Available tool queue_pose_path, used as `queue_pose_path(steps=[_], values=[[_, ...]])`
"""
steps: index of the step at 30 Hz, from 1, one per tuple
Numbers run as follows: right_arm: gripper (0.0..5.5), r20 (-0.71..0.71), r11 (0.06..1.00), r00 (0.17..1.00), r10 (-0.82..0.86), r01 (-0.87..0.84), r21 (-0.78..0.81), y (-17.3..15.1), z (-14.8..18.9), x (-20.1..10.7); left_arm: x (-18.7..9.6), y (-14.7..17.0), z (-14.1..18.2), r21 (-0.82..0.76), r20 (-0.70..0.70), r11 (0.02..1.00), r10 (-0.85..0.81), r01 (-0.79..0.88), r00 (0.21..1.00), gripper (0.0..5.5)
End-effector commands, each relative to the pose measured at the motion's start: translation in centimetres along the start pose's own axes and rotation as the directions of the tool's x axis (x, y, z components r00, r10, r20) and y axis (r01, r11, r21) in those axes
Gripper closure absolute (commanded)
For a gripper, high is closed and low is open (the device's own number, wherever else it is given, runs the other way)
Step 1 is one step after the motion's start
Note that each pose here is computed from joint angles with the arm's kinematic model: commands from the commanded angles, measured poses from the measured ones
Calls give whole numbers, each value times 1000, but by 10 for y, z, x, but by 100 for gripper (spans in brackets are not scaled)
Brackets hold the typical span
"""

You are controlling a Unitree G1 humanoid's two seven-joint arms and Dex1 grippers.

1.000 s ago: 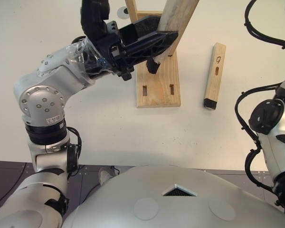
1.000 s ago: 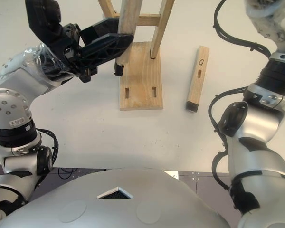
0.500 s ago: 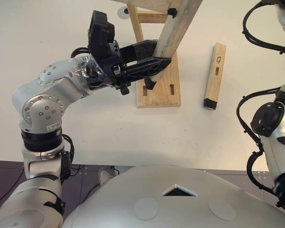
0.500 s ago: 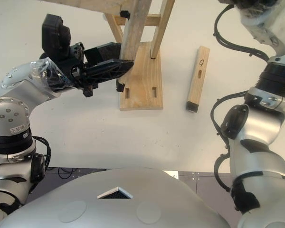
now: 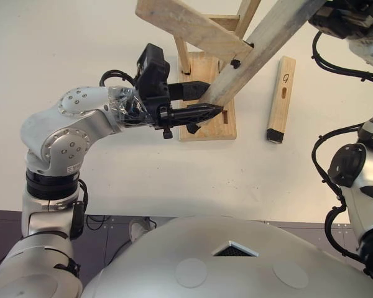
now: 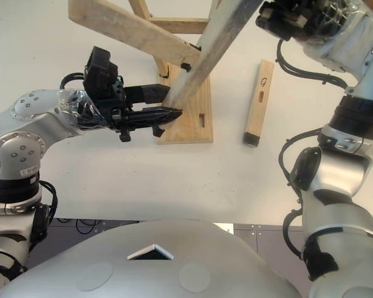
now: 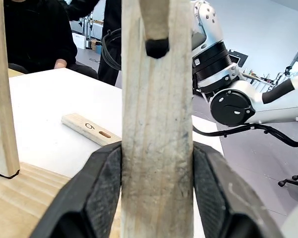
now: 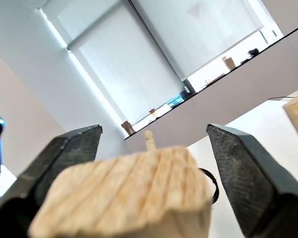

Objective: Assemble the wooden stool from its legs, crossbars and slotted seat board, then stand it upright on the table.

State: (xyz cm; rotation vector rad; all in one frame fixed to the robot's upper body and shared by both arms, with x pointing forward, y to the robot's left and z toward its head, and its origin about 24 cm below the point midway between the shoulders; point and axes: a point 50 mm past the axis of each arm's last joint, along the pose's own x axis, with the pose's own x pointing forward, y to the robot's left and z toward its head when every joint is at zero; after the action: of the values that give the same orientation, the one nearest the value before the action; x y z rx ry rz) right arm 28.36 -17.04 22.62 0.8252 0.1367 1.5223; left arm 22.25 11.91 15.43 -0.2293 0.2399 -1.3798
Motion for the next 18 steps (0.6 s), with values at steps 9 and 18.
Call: queue_pose_path(steps=[9,18], values=[[314,-7,999,999,33,-33,-28,12,4,-5,0,-3,17,-35,127,998,-38,43,991,351],[328,51,993,997,-63,68,-93,3,12,-6,-4,8,13,-33,127,999,32,-28,991,315]])
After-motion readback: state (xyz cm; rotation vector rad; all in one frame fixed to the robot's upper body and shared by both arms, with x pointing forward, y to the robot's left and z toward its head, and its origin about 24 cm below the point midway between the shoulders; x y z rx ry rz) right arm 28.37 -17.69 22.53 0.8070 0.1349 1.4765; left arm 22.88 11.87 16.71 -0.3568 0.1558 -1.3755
